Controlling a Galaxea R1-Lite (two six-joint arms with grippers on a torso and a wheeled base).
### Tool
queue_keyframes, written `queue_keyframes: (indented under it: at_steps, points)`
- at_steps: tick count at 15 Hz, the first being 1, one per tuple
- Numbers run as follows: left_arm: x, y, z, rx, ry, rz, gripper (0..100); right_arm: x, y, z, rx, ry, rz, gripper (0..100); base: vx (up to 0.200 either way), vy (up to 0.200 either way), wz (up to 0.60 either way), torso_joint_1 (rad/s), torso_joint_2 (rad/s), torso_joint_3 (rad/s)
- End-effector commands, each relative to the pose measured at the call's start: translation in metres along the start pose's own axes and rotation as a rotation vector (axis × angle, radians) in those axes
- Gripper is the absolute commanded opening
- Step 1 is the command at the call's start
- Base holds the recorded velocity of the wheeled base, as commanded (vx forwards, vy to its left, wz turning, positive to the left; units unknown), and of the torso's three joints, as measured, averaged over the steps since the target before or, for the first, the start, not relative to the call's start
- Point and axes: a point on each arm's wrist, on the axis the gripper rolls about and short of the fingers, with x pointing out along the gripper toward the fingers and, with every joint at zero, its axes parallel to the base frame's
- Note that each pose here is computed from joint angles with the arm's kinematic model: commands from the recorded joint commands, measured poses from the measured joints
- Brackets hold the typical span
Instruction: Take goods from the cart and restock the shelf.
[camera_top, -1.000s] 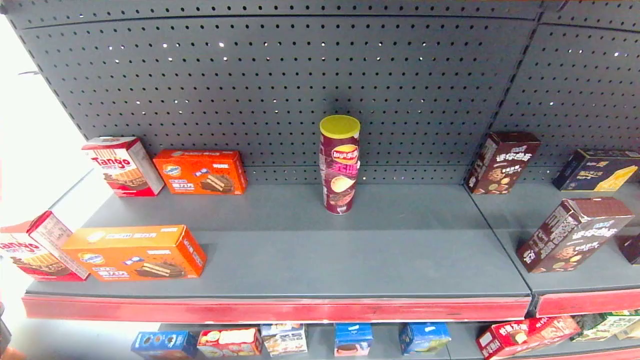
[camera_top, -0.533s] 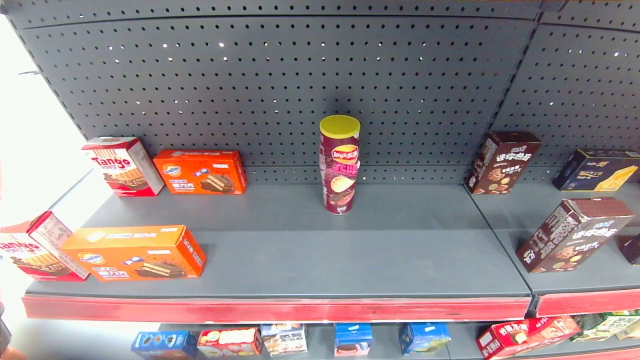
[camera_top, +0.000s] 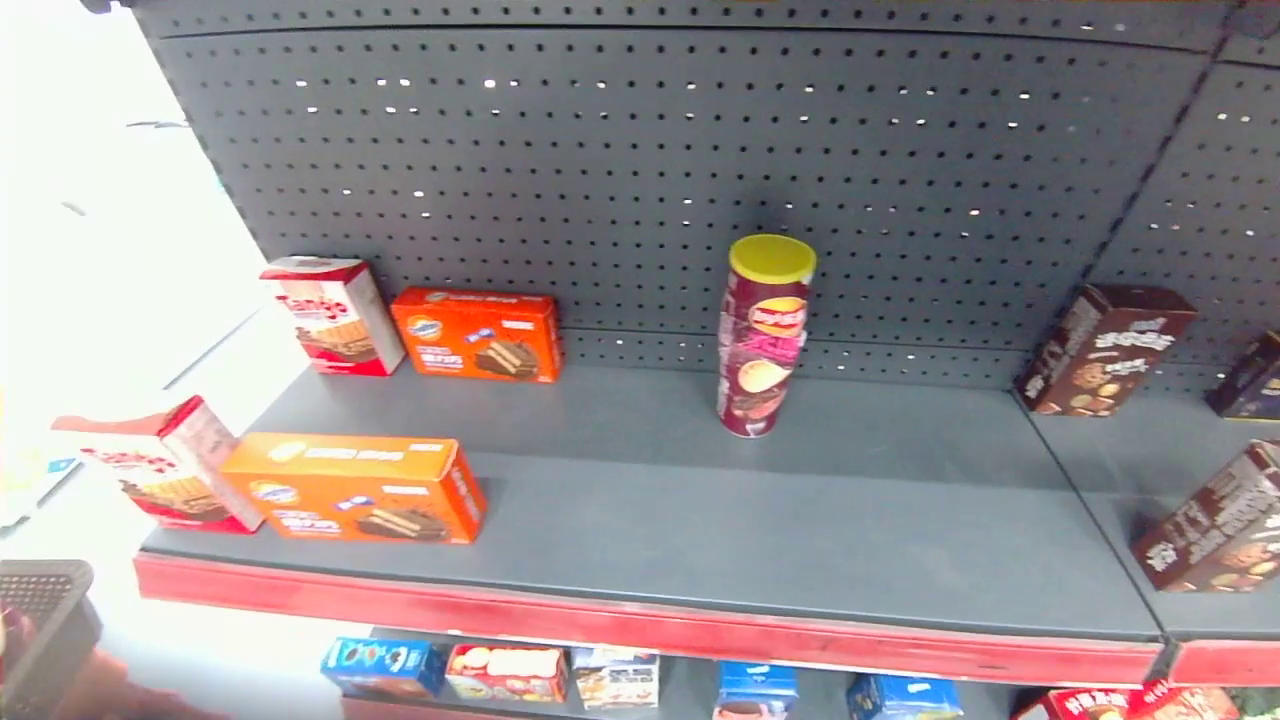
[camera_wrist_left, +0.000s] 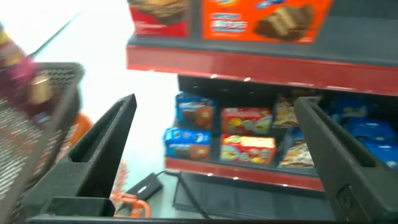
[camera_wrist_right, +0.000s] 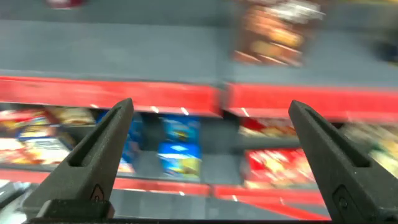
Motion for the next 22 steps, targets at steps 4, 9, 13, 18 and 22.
queue_keyframes:
  at_steps: [4,9,13,18,22]
  points:
    - [0.000,0.000,0.000,0.000,0.001,0.001,100,0.000,0.000,0.000,0.000,0.002,0.000,100,0.000,0.000,0.60,0.002,0.00,0.001]
    - [0.000,0.000,0.000,0.000,0.001,0.001,100,0.000,0.000,0.000,0.000,0.000,-0.001,100,0.000,0.000,0.36,0.001,0.00,0.003]
    - [0.000,0.000,0.000,0.000,0.001,0.001,100,0.000,0.000,0.000,0.000,0.000,-0.001,100,0.000,0.000,0.00,0.000,0.00,0.000]
    - [0.000,0.000,0.000,0.006,0.001,-0.013,100,0.000,0.000,0.000,0.000,0.000,-0.001,100,0.000,0.000,0.00,0.000,0.00,0.000]
    - [-0.004,0.000,0.020,0.027,-0.033,0.041,100,0.000,0.000,0.000,0.000,-0.002,-0.001,100,0.000,0.000,0.00,0.000,0.00,0.000]
